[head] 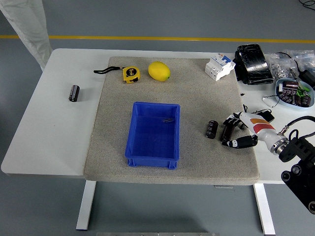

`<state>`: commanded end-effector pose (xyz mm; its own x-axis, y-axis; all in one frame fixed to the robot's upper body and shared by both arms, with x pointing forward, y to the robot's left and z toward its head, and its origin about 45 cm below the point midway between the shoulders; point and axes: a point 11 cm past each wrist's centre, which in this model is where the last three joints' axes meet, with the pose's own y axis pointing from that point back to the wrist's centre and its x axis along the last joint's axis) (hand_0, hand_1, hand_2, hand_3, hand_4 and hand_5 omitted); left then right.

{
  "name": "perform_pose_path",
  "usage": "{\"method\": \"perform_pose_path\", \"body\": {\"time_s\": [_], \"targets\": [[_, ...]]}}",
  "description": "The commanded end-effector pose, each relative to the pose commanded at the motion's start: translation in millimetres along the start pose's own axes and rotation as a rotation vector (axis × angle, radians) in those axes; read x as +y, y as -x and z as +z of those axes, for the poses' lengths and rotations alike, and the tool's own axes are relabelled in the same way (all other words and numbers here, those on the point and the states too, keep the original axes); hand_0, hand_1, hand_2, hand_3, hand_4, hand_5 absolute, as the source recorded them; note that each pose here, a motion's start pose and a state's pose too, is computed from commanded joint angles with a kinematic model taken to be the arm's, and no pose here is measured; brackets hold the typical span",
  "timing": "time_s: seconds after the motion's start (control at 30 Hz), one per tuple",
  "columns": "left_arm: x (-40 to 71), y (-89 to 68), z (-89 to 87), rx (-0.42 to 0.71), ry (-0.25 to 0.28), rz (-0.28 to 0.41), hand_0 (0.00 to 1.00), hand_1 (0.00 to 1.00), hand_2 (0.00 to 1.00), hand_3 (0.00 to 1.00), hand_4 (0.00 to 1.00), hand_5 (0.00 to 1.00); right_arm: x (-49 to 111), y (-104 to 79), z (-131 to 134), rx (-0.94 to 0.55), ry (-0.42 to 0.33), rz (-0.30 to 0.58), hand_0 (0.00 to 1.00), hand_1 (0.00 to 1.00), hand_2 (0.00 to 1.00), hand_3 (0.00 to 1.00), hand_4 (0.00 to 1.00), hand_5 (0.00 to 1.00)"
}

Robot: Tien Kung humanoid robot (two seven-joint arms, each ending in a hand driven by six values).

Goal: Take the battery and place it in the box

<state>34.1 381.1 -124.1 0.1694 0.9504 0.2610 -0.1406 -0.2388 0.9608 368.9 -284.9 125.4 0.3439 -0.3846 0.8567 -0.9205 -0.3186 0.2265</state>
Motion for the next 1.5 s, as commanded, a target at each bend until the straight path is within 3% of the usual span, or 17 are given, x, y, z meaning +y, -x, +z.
{"method": "perform_pose_path", "body": {"time_s": [0.2, 0.47, 0.67, 0.8, 0.9, 0.93, 1.1, 1.13, 1.17, 1.3, 1.33, 1.5], "targets": [[0.0, 0.1, 0.7, -0.003, 0.000, -0.002, 0.681, 0.663, 0.778, 0.804, 0.727, 0.940, -0.1, -4.9, -1.0, 0.002, -0.004, 0.012, 0.416, 0.533, 0.551, 0.562, 0.998, 0.251], [0.0, -1.0, 1.6, -0.005, 0.002, -0.001, 0.681, 0.660, 0.776, 0.804, 0.727, 0.940, -3.3, -34.0, -20.9, 0.019, -0.070, 0.073, 0.444, 0.534, 0.547, 0.554, 0.987, 0.242], [0.2, -0.3, -2.5, 0.004, -0.005, 0.001, 0.681, 0.660, 0.777, 0.804, 0.726, 0.936, -16.6, -54.3, -65.5, 0.049, -0.194, 0.090, 0.476, 0.545, 0.547, 0.554, 0.982, 0.235], [0.3, -0.6, -4.1, 0.002, -0.010, 0.002, 0.681, 0.659, 0.776, 0.804, 0.727, 0.936, -25.8, -57.6, -112.2, 0.086, -0.328, 0.054, 0.512, 0.560, 0.552, 0.552, 0.967, 0.227], [0.4, -1.1, -5.7, 0.000, -0.013, 0.002, 0.681, 0.659, 0.776, 0.804, 0.727, 0.936, -29.0, -55.9, -149.1, 0.124, -0.440, 0.020, 0.512, 0.560, 0.552, 0.552, 0.967, 0.227], [0.4, -1.3, -5.5, -0.001, -0.013, 0.002, 0.681, 0.659, 0.777, 0.804, 0.727, 0.937, -29.5, -54.1, -158.7, 0.141, -0.471, 0.003, 0.559, 0.578, 0.561, 0.553, 0.963, 0.228], [0.3, -3.8, -4.0, -0.008, -0.012, 0.004, 0.681, 0.659, 0.777, 0.804, 0.727, 0.937, -30.2, -33.5, -202.5, 0.220, -0.610, -0.100, 0.559, 0.578, 0.561, 0.553, 0.963, 0.228], [0.3, -4.2, -3.6, -0.008, -0.012, 0.005, 0.681, 0.658, 0.775, 0.804, 0.728, 0.935, -30.2, -28.2, -209.1, 0.233, -0.630, -0.119, 0.585, 0.601, 0.637, 0.630, 0.993, 0.244], [0.3, -4.6, -3.1, -0.009, -0.011, 0.006, 0.681, 0.658, 0.775, 0.804, 0.728, 0.935, -30.3, -22.8, -215.4, 0.249, -0.648, -0.139, 0.585, 0.601, 0.637, 0.630, 0.993, 0.244], [0.3, -6.1, -2.2, -0.010, -0.008, 0.009, 0.681, 0.658, 0.775, 0.804, 0.728, 0.935, -32.1, -11.1, -227.3, 0.288, -0.678, -0.179, 0.585, 0.601, 0.637, 0.630, 0.993, 0.244], [0.3, -6.6, -1.3, -0.011, -0.006, 0.010, 0.680, 0.657, 0.773, 0.803, 0.724, 0.926, -33.3, -9.6, -229.8, 0.301, -0.685, -0.183, 0.617, 0.646, 0.735, 0.830, 0.998, 0.243], [0.2, -8.5, 1.5, -0.013, 0.000, 0.014, 0.680, 0.657, 0.773, 0.803, 0.724, 0.926, -40.0, -11.8, -230.9, 0.335, -0.672, -0.194, 0.617, 0.646, 0.735, 0.830, 0.998, 0.243]]}}
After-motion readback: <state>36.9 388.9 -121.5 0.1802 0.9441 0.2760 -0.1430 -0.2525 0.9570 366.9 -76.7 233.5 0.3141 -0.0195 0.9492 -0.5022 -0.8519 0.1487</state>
